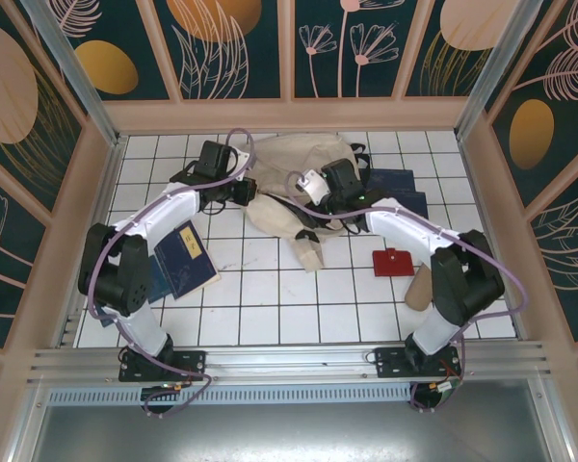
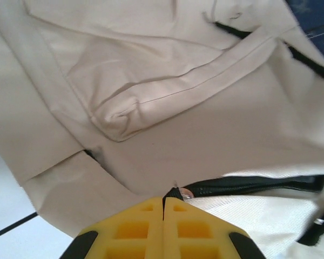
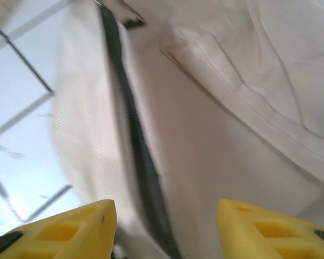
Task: Pack the student bag
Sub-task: Unzip the student bag at the top-center of the table.
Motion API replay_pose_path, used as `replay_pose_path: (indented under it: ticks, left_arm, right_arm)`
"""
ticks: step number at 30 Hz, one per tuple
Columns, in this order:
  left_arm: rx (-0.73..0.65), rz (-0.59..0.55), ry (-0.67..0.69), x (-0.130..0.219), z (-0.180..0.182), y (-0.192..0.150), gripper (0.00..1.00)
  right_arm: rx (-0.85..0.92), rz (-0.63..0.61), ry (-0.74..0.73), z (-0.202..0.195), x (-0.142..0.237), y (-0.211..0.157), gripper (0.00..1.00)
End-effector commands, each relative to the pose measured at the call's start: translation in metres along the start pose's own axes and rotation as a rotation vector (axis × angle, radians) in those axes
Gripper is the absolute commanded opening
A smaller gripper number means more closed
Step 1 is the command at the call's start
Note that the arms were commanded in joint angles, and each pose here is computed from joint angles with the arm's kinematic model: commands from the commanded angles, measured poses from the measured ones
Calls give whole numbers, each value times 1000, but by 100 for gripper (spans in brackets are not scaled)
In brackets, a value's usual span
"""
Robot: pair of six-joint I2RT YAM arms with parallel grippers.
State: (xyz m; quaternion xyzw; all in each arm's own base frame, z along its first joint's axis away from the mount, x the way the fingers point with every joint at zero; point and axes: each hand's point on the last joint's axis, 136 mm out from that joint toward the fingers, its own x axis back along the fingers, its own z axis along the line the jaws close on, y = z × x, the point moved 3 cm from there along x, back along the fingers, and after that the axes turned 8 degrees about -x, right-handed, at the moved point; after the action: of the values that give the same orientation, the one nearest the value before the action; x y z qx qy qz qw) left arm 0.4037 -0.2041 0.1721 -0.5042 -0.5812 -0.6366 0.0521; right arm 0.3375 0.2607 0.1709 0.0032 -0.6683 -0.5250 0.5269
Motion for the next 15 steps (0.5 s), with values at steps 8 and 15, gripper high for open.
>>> replay_pose_path:
  ticks: [8,15]
  left_arm:
    - [-50,-72,-136,15,-25,14,0]
    - [-40,-74,-118,16,-23,15,0]
  right_arm:
    - [-383,-55,271,60,4,13,49]
    - [-467,-3,194,38,-29,15,61]
